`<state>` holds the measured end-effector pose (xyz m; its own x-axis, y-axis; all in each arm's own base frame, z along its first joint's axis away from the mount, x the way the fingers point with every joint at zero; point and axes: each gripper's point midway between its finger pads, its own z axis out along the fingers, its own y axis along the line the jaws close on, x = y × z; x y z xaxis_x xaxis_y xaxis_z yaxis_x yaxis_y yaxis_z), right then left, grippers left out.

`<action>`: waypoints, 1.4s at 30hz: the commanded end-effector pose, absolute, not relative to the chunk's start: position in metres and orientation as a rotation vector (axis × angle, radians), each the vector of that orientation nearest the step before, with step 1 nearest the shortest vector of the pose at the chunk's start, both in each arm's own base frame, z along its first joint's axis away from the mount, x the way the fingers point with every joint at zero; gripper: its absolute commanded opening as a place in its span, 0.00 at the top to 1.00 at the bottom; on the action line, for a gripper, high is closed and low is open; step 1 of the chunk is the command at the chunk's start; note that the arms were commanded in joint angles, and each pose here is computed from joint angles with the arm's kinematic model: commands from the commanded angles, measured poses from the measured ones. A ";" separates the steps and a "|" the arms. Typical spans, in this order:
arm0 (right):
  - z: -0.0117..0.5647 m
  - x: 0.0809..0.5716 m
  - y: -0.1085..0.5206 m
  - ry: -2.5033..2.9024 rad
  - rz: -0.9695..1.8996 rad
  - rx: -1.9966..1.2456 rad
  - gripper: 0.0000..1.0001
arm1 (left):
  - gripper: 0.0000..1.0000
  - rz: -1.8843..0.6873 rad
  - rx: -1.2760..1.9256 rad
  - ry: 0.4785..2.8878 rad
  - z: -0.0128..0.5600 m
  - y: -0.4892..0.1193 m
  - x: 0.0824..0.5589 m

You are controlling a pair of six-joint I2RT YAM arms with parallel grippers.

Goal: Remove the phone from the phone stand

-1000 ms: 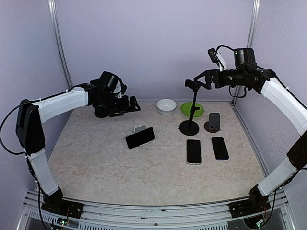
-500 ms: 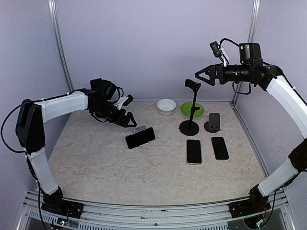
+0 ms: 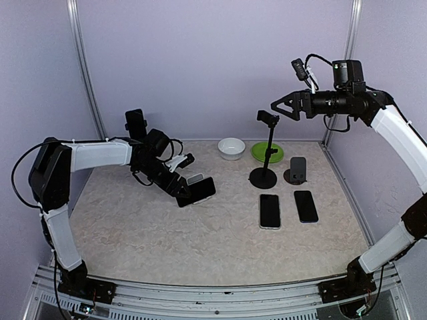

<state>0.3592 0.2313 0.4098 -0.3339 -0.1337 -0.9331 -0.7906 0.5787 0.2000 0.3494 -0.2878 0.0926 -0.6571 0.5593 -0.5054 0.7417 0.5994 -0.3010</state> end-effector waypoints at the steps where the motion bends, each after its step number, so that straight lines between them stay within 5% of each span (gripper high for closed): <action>1: 0.425 0.351 0.226 1.778 0.820 -0.759 0.00 | 0.36 -0.783 1.114 2.419 0.081 -0.300 0.349; 11: 0.425 0.350 0.226 1.788 0.830 -0.758 0.00 | 0.78 -0.775 1.119 2.385 0.082 -0.302 0.357; 18: 0.437 0.355 0.214 1.777 0.739 -0.698 0.00 | 1.00 -0.791 1.096 2.223 0.140 -0.303 0.360; 31: 0.442 0.343 0.227 1.797 0.838 -0.665 0.04 | 1.00 -0.866 0.587 1.973 0.270 -0.266 0.348; 42: 0.400 0.304 0.325 1.858 0.894 -0.825 0.05 | 1.00 -0.892 0.108 1.920 0.296 -0.206 0.315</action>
<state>0.3059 0.2976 0.4180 -0.3600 -0.1601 -0.9191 -0.8256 0.5135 0.2340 0.3104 -0.2244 0.2665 -0.5667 -0.1052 -0.8172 0.5249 0.7184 -0.4565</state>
